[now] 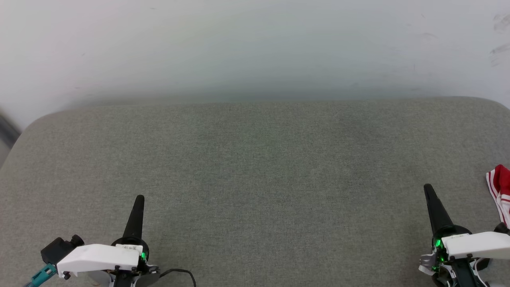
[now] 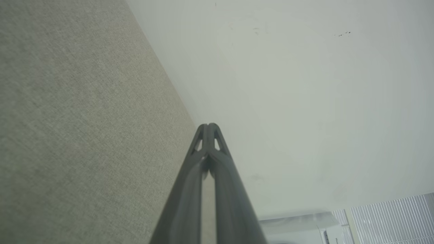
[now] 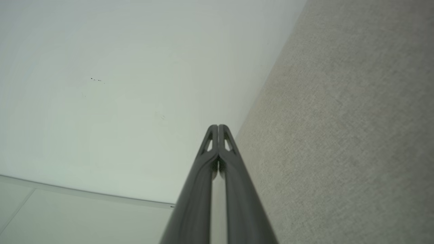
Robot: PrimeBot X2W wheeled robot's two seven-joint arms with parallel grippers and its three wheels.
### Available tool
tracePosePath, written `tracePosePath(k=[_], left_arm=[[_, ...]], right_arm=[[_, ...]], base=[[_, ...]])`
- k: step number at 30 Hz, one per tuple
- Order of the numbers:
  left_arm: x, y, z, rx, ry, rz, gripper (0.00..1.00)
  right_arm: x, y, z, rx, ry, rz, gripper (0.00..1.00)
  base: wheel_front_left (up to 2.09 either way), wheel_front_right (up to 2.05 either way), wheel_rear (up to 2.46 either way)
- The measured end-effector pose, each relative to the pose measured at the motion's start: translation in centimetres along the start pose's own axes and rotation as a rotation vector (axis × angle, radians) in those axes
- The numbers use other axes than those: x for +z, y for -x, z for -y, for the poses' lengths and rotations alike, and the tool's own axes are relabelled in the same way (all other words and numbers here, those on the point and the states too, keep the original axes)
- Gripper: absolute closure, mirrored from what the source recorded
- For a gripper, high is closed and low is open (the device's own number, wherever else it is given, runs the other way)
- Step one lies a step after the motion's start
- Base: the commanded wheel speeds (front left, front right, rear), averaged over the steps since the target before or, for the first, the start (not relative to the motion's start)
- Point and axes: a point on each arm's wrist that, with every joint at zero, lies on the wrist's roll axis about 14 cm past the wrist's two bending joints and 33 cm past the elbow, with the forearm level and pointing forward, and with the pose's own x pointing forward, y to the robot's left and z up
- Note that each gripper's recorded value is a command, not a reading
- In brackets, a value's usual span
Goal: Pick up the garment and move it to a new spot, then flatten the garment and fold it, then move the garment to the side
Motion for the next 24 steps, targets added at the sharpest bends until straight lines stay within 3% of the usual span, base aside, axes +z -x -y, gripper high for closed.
tracePosePath(k=[24], left_arm=[[0.38,-0.63,0.27,-0.011,0.221,-0.006,1.0]], right_arm=[[0.11,-0.17,-0.41,0.018,-0.211,-0.005,1.0]], base=[[0.0,0.0,0.0]])
